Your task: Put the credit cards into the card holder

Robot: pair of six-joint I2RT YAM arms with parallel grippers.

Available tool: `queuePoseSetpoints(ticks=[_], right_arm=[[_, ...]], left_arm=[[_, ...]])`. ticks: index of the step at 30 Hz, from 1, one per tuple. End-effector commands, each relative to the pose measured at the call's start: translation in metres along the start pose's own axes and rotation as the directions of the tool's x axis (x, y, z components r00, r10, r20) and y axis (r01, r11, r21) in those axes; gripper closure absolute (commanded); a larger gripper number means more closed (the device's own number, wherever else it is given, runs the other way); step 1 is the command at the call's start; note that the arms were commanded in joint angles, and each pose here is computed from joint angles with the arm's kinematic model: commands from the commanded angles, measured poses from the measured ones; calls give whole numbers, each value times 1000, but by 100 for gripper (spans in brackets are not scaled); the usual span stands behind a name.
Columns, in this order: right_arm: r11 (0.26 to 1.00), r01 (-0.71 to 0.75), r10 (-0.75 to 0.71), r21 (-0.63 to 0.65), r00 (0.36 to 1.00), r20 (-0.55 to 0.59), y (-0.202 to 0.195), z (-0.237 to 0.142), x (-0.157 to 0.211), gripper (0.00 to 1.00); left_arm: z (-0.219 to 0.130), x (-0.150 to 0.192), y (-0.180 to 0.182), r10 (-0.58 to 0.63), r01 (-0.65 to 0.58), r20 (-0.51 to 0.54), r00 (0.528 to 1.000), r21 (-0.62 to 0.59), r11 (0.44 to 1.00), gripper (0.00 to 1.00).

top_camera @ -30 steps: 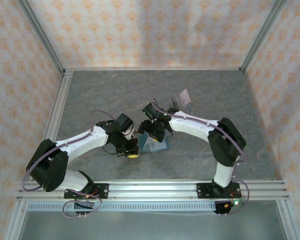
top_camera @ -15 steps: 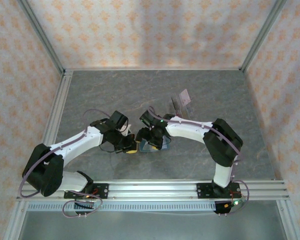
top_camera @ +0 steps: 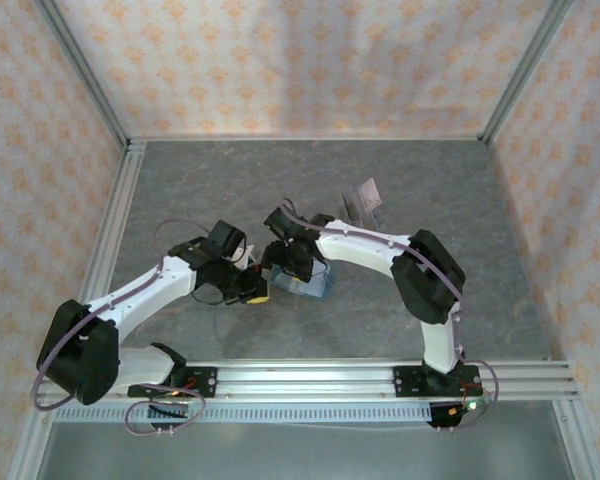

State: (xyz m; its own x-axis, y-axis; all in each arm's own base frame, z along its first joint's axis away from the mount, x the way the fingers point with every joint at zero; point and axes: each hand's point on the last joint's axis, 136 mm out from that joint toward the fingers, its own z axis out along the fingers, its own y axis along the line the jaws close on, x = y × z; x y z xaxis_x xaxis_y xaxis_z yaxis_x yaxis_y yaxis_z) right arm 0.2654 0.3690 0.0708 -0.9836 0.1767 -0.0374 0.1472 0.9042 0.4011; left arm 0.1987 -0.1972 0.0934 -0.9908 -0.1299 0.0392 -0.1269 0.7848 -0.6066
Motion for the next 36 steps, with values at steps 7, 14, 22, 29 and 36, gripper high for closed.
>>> queuePoseSetpoints(ticks=[7,14,22,29,36], right_arm=[[973,150,-161,174,986,49,-2,5,-27,29],[968,156,-171,195,983,62,-8,-15,-19,29],[992,25,-31,125,998,46,-54,-18,5,32],[998,-15,11,58,997,74,-59,-36,4,38],[988,-94,87,119,994,69,-91,-21,-4,80]], left_arm=[[-5,8,9,-23,23,2,1000,1,1000,100],[-9,7,11,-23,23,14,1000,-6,1000,100],[-8,-6,2,4,-4,7,1000,-2,1000,100],[-1,-10,-15,43,-42,-40,998,16,999,100],[19,-24,-42,28,-25,-54,998,49,998,100]])
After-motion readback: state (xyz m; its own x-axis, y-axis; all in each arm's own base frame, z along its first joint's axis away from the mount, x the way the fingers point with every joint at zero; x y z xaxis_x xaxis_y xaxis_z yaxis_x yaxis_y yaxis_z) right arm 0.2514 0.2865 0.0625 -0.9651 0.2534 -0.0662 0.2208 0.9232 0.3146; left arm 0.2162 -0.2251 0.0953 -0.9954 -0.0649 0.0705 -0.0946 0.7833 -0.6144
